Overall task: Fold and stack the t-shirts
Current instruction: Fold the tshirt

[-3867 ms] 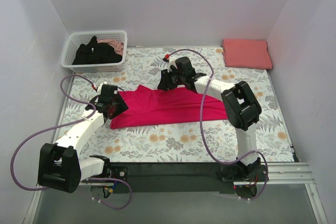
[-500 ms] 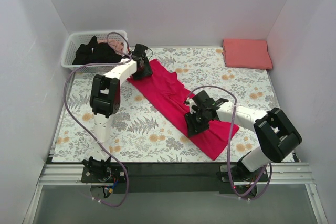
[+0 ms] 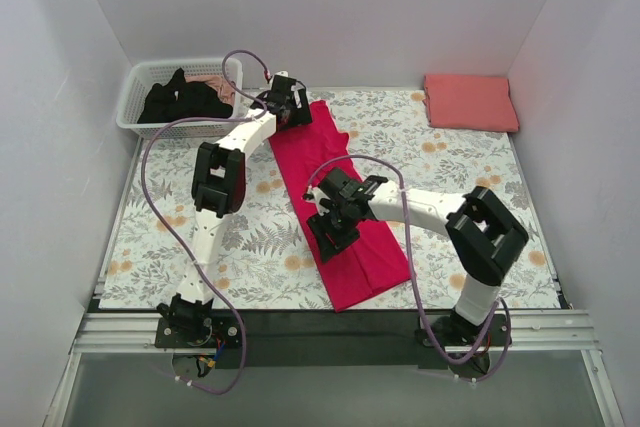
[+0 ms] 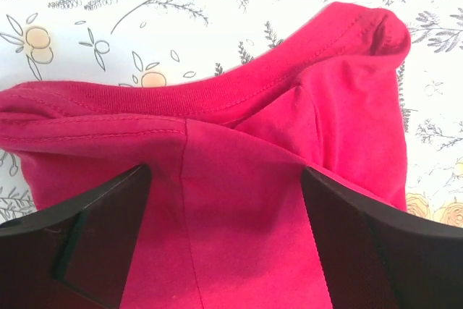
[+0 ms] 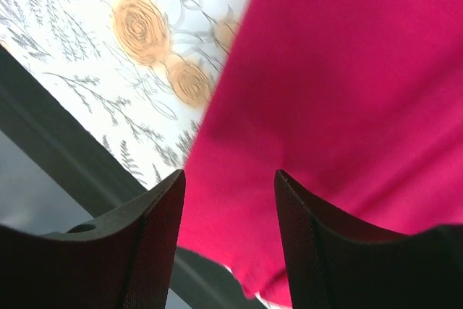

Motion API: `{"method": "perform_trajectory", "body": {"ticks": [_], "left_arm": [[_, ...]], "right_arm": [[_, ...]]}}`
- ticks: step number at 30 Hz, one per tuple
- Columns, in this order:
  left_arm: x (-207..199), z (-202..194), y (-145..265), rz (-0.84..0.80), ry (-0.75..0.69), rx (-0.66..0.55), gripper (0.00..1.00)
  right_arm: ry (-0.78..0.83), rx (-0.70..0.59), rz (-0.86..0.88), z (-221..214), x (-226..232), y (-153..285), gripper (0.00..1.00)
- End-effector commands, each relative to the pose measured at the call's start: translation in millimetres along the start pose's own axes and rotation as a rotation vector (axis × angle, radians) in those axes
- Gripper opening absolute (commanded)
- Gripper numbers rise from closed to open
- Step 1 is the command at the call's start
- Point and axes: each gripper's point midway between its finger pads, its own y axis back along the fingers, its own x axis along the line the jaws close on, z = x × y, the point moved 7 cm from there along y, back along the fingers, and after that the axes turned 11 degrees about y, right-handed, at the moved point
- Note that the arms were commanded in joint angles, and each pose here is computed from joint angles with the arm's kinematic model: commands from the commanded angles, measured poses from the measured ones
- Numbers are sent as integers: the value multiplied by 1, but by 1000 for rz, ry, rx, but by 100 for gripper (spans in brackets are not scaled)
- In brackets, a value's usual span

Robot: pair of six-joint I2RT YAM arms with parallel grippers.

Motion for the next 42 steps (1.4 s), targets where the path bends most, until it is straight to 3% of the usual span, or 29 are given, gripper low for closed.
{"method": "perform_trajectory", "body": {"ticks": [1, 6, 11, 12, 17, 25, 29, 42], "left_arm": [[0, 28, 19, -25, -29, -103, 86], [-33, 61, 75, -117, -5, -203, 88], [-50, 41, 115, -101, -19, -223, 87], [-50, 34, 117, -97, -20, -211, 78], [-50, -9, 127, -89, -32, -123, 57], [-29, -70, 95, -18, -93, 20, 56], [-25, -81, 80, 0, -120, 43, 62], [-41, -100, 15, -49, -199, 96, 63]], "right_arm": [[25, -47, -130, -6, -1, 40, 60], [-4, -69, -224, -39, -10, 61, 61], [-24, -106, -298, -57, -20, 80, 60], [-25, -110, -299, -59, -21, 81, 58], [-15, -75, -208, -66, -15, 72, 52], [-36, -6, -78, -73, -13, 45, 50], [-37, 18, -43, -73, -12, 33, 50], [-67, 18, 54, -38, -9, -7, 52]]}}
